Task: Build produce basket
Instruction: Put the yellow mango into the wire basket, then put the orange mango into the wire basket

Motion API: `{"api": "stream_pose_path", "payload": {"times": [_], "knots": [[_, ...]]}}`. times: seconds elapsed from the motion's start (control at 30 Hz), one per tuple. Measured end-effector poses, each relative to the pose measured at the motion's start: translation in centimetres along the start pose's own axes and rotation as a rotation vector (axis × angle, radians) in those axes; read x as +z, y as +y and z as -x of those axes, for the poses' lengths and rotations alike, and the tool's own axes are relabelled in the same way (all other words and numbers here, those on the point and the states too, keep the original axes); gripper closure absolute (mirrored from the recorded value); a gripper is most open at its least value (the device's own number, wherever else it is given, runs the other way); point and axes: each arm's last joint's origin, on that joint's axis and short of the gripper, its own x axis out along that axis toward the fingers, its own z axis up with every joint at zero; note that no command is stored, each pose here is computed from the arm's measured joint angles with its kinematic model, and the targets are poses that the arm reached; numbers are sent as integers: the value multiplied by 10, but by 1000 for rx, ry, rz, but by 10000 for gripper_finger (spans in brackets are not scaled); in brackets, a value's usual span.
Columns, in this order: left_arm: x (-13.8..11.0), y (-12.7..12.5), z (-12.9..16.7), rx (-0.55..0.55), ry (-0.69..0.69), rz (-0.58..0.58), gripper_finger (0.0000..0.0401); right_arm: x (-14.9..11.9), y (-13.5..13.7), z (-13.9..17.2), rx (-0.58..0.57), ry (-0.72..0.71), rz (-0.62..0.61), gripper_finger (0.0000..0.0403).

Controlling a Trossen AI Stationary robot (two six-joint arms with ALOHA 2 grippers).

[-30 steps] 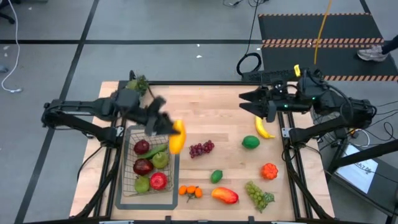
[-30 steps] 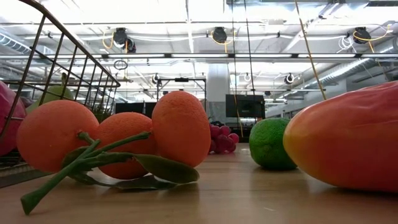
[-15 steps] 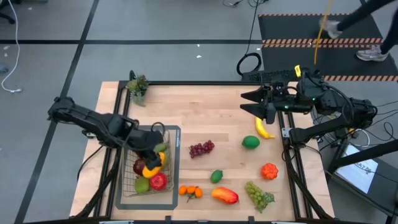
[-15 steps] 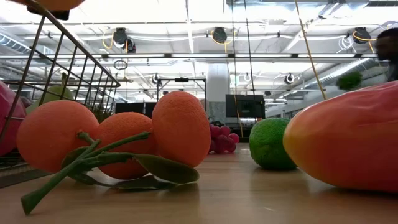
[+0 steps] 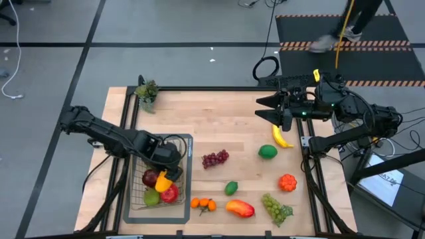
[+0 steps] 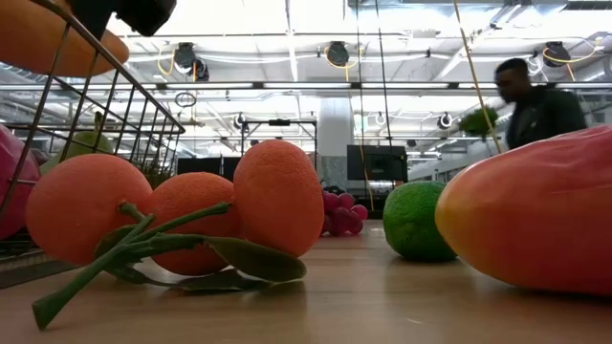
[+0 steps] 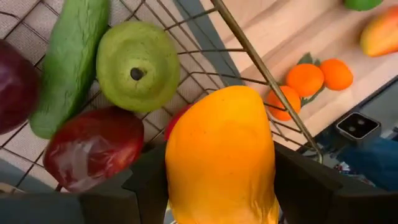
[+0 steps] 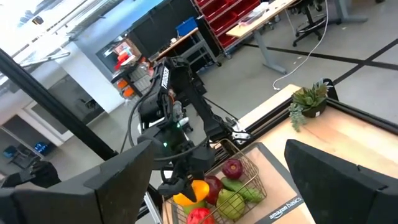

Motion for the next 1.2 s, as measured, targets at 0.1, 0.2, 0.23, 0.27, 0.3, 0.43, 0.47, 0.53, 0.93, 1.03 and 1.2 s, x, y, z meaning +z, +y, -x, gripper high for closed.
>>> {"api": "stream_pose_path", "payload": {"times": [0.1,0.2,0.23,0.27,0.3,0.43,0.47,0.53,0.93,1.03,1.2], "knots": [[3,3,-2,8,-5,40,164,0,0,0,1,1,28,46],[4,5,-5,26,-2,72,164,0,0,0,2,1,53,46],[4,5,-5,24,0,73,164,0,0,0,4,3,59,46],[4,5,-5,23,1,72,164,0,0,0,15,9,60,46],[4,5,-5,21,1,72,164,0,1,1,27,16,60,46],[4,5,-5,15,0,95,164,-1,2,2,67,43,63,46],[4,5,-5,15,1,98,163,-2,2,2,74,54,64,46],[4,5,-5,13,12,105,157,-3,2,2,83,72,68,46],[4,5,-5,4,58,142,60,-11,-3,3,75,178,101,46],[6,3,-1,-12,62,119,61,-11,-3,3,75,177,96,46],[15,-5,16,-74,17,72,90,-11,-3,3,73,176,90,46]]}}
